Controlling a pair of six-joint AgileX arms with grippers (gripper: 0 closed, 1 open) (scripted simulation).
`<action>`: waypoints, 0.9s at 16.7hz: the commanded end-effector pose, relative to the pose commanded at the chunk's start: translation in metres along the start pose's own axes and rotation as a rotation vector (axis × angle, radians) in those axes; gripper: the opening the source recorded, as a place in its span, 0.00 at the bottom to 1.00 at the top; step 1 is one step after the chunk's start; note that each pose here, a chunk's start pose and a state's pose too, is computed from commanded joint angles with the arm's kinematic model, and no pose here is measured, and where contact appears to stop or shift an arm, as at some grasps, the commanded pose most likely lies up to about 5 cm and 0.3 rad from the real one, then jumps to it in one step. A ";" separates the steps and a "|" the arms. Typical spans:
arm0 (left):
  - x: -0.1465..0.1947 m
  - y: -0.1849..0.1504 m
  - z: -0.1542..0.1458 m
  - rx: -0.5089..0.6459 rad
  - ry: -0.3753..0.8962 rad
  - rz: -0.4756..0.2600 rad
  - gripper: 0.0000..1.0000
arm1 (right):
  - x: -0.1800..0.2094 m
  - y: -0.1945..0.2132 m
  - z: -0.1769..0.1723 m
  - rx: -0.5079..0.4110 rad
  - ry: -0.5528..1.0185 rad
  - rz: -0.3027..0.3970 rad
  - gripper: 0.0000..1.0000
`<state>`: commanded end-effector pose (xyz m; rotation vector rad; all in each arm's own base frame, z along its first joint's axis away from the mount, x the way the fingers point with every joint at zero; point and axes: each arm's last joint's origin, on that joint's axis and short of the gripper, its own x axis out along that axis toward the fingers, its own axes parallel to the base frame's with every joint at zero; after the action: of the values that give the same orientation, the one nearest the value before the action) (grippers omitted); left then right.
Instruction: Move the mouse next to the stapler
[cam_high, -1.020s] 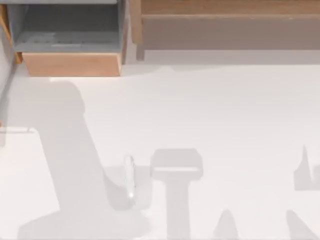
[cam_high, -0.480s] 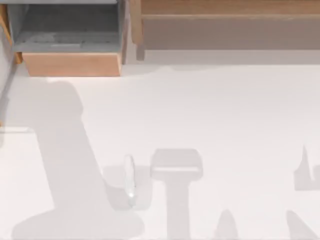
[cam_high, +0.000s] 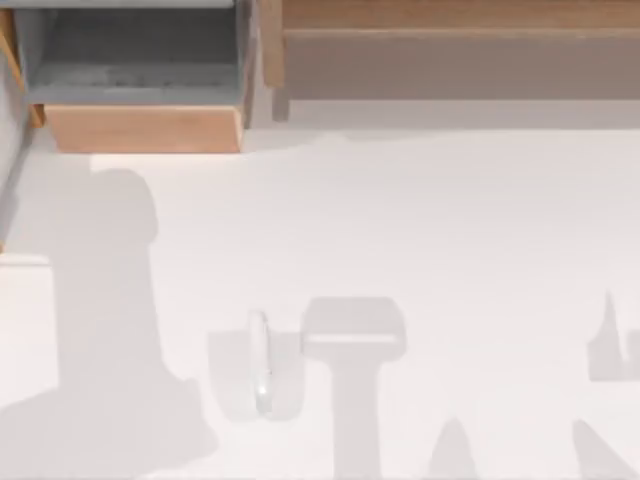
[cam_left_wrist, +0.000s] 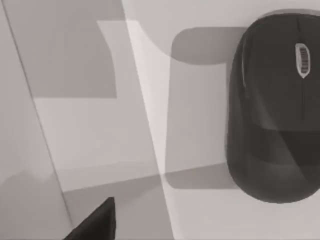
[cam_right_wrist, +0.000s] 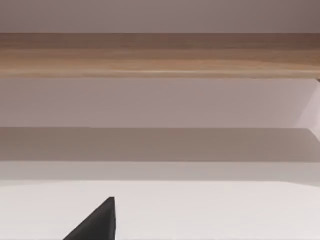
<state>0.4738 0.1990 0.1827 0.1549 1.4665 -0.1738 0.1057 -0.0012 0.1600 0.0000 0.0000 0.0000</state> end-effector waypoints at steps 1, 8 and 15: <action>0.000 -0.001 -0.001 0.000 0.000 0.000 1.00 | 0.000 0.000 0.000 0.000 0.000 0.000 1.00; 0.017 -0.011 0.006 0.000 -0.002 0.001 1.00 | 0.000 0.000 0.000 0.000 0.000 0.000 1.00; 0.046 -0.019 0.016 -0.002 -0.001 0.001 1.00 | 0.000 0.000 0.000 0.000 0.000 0.000 1.00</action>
<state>0.4895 0.1760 0.1389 0.1543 1.4655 -0.1718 0.1057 -0.0012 0.1600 0.0000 0.0000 0.0000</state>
